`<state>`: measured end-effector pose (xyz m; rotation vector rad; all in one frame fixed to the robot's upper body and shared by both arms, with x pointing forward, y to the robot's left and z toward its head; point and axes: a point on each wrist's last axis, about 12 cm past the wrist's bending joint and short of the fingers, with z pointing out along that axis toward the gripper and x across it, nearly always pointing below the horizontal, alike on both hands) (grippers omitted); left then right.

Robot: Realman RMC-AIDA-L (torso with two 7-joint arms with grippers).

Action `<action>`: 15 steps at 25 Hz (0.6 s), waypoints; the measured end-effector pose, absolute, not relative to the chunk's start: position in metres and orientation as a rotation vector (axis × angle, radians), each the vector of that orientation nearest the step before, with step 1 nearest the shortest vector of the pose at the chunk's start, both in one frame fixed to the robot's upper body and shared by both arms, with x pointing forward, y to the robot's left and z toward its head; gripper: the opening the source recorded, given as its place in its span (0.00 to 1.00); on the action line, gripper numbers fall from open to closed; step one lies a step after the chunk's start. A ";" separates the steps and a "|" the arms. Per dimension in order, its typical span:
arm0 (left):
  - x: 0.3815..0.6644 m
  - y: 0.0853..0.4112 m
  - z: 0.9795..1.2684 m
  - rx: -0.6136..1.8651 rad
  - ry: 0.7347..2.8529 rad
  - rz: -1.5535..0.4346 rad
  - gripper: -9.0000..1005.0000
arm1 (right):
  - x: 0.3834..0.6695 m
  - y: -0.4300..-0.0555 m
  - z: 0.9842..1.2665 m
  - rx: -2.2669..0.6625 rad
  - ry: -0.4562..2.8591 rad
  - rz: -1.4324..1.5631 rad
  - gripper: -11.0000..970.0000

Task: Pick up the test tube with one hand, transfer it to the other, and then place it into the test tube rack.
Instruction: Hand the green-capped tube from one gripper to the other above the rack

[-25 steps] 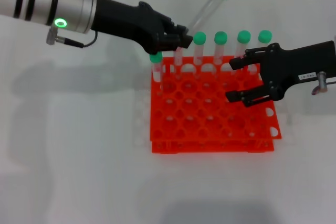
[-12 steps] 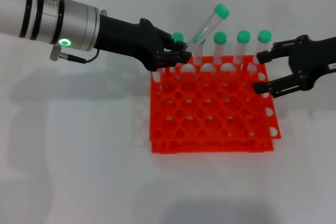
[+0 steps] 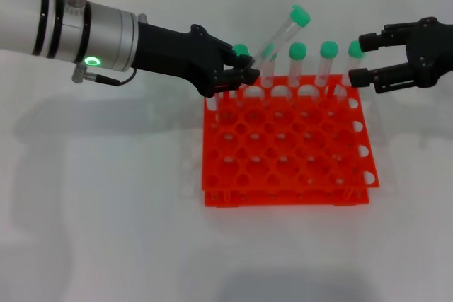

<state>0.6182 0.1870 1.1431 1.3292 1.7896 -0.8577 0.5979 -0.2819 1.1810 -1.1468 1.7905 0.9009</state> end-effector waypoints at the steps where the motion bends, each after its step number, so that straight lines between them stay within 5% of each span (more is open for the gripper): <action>1: 0.618 0.186 1.143 1.333 1.784 -0.858 0.20 | 0.598 -0.281 1.180 -1.131 1.791 0.904 0.78; 15: 0.611 0.182 1.141 1.361 1.712 -0.894 0.20 | 0.590 -0.278 1.164 -0.910 1.724 0.985 0.77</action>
